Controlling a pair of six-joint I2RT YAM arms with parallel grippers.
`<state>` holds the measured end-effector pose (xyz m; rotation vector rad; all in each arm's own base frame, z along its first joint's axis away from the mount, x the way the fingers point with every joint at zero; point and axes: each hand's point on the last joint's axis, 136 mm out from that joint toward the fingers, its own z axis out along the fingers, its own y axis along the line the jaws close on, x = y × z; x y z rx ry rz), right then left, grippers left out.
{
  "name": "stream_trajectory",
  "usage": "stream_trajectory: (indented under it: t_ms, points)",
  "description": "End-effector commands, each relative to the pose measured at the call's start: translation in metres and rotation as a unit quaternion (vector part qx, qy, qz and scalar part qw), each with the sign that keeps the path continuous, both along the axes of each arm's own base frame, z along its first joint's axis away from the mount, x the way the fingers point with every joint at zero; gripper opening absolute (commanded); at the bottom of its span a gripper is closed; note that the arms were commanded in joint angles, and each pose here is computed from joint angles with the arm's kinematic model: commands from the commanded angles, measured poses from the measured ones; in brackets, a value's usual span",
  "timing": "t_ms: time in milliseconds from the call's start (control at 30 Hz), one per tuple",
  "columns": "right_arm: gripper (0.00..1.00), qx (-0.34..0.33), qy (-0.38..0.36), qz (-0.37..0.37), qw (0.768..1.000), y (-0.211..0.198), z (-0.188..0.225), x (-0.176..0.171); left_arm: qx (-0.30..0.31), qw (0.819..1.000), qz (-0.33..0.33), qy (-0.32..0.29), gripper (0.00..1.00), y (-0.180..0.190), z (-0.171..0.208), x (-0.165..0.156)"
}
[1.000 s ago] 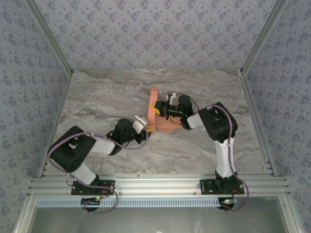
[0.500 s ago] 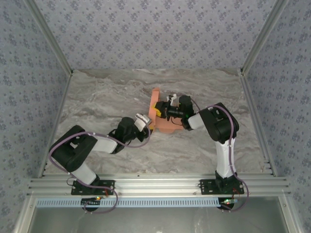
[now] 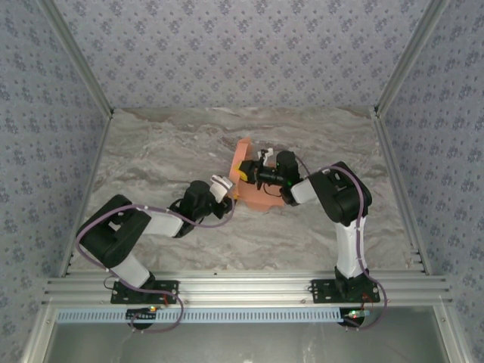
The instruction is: Fold the paper box
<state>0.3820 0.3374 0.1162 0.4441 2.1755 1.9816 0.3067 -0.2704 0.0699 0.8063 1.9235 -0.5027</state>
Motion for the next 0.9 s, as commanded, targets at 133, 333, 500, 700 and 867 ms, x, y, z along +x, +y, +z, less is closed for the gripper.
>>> stream_trajectory:
  t_ms: [133, 333, 500, 700, 867]
  points:
    - [0.09, -0.001, 0.028, -0.005, 1.000, 0.007, -0.008, -0.005, -0.049, 0.999, 0.002, 0.004, 0.44, -0.001, 0.012, -0.009]
    - [0.09, 0.003, 0.024, -0.006, 1.000, 0.001, -0.007, -0.007, -0.047, 0.999, -0.007, 0.012, 0.48, -0.003, 0.006, -0.028]
    - [0.09, -0.001, 0.019, -0.010, 1.000, -0.005, -0.011, -0.011, -0.033, 0.999, 0.007, 0.007, 0.48, -0.004, 0.004, -0.031]
    - [0.09, 0.014, 0.011, -0.022, 1.000, -0.005, 0.001, -0.004, -0.018, 0.999, 0.028, -0.012, 0.48, 0.001, 0.005, -0.028]
    - [0.08, 0.037, -0.001, -0.057, 0.998, -0.003, 0.019, 0.008, -0.001, 0.999, 0.051, -0.017, 0.48, 0.020, 0.021, -0.013]
